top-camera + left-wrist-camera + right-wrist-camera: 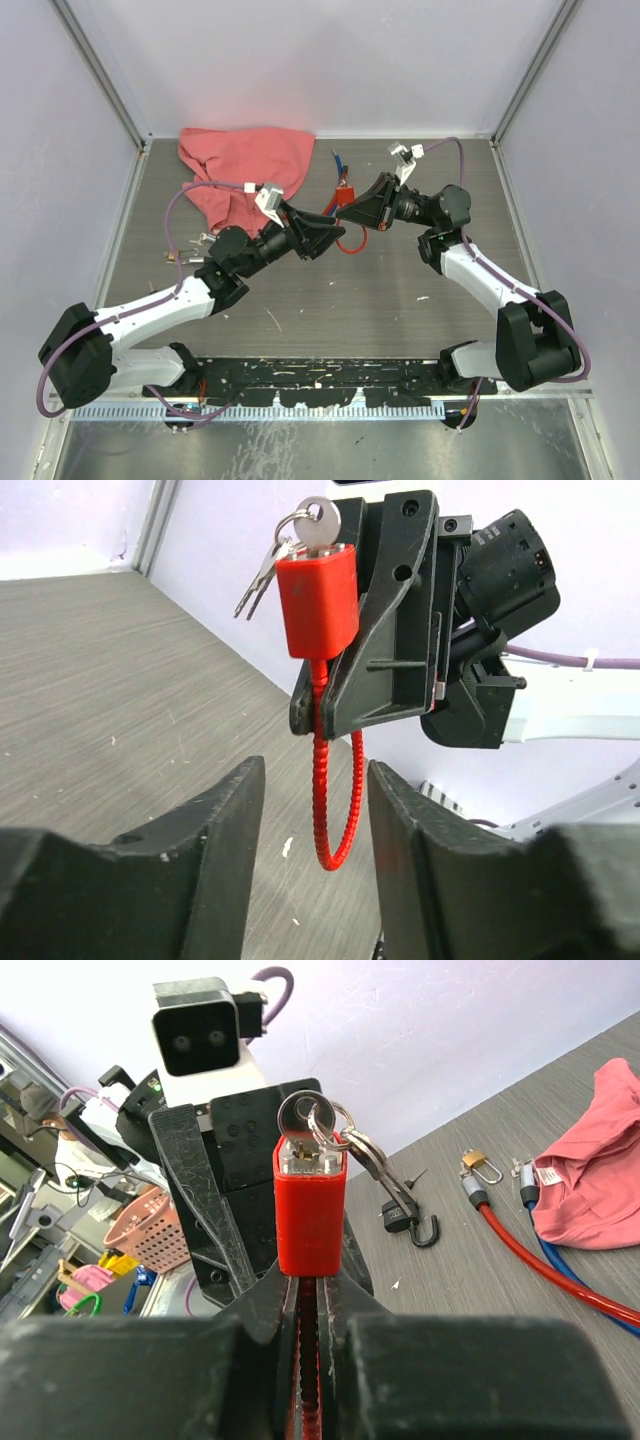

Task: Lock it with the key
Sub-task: Lock the lock.

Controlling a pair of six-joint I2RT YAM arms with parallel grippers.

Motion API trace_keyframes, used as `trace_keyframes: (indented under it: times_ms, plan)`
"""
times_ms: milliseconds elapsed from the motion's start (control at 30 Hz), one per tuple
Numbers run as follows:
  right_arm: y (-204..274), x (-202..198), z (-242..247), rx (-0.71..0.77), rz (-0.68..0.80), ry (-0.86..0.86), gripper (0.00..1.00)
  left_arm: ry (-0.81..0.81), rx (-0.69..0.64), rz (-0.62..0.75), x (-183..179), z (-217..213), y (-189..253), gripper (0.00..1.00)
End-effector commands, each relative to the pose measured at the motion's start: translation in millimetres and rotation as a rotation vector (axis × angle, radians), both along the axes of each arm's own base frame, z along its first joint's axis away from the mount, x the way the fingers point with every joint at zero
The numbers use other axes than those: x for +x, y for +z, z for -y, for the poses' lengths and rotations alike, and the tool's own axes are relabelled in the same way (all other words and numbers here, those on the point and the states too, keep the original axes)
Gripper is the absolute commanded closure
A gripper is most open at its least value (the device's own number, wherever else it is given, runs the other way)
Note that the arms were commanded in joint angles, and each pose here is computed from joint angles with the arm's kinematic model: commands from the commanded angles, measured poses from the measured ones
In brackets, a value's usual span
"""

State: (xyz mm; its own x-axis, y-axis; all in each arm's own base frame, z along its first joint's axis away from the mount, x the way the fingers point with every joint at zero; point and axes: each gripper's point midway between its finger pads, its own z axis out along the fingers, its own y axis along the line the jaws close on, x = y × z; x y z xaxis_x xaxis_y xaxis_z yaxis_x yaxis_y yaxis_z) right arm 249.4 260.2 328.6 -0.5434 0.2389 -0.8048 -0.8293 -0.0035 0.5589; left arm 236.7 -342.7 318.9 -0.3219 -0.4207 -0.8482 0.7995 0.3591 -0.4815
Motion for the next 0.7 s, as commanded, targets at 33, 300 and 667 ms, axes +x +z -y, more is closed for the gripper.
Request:
trace_keyframes:
  times_ms: [33,300,667]
  plan:
    - [23.0,-9.3,4.9,0.054,0.112,0.003,0.99,-0.036,-0.151,0.04,-10.3,-2.7,30.8,0.5]
    - [24.7,-13.0,5.8,0.063,0.125,0.007,0.99,-0.102,-0.16,0.018,-12.2,11.3,34.1,0.6]
    - [22.9,-15.2,6.4,0.062,0.137,0.007,0.99,-0.165,-0.163,0.006,-11.2,26.3,36.1,0.91]
